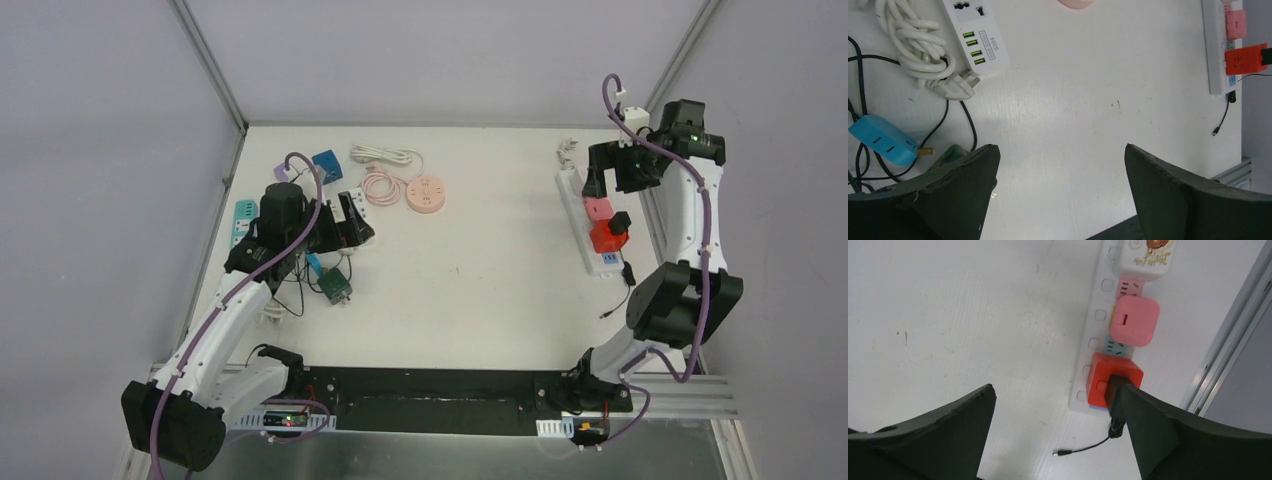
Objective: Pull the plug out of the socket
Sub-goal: Move the socket to the center of the board.
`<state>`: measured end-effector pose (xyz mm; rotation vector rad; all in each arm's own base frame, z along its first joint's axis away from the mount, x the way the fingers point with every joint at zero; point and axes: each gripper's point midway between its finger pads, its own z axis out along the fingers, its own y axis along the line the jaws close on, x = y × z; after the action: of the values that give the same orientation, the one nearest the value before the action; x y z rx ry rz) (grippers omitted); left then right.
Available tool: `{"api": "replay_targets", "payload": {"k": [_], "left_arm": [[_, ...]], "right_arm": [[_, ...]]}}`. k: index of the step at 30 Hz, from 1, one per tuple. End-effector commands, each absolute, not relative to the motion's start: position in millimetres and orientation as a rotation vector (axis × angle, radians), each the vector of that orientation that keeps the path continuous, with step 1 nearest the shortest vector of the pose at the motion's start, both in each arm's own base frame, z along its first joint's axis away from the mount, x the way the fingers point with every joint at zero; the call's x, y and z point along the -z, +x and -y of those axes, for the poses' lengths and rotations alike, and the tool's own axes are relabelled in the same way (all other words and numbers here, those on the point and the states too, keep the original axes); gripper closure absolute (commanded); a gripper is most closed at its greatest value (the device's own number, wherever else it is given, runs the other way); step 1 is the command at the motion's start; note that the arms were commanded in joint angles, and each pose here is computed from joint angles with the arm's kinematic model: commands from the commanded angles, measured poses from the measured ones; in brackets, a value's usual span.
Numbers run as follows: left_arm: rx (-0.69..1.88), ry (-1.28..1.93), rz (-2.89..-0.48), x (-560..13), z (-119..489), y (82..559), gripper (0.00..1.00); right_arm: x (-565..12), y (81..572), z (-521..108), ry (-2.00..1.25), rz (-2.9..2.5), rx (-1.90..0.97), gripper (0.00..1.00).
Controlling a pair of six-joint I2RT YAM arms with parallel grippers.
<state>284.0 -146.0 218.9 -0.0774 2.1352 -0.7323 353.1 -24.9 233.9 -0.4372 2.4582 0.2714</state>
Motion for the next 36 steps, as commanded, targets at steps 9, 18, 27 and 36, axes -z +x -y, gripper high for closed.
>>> {"api": "replay_targets", "payload": {"k": [9, 18, 27, 36], "left_arm": [[0.875, -0.079, -2.004, -255.6, 163.8, 301.3, 0.02], [0.928, -0.129, -2.031, -245.7, 173.7, 318.6, 0.01], [0.985, -0.244, -2.013, -233.6, 175.6, 322.7, 0.02], [1.017, -0.287, -2.004, -230.8, 174.9, 313.5, 0.01]], "right_arm": [[-191.9, 483.5, 58.7, -0.234, -2.473, -0.223, 0.00], [-153.3, 520.5, 75.1, -0.251, -2.529, -0.002, 0.00], [-130.6, 532.1, 77.9, -0.227, -2.558, -0.016, 0.00], [-106.2, 533.2, 64.8, -0.271, -2.602, -0.101, 0.08]]}}
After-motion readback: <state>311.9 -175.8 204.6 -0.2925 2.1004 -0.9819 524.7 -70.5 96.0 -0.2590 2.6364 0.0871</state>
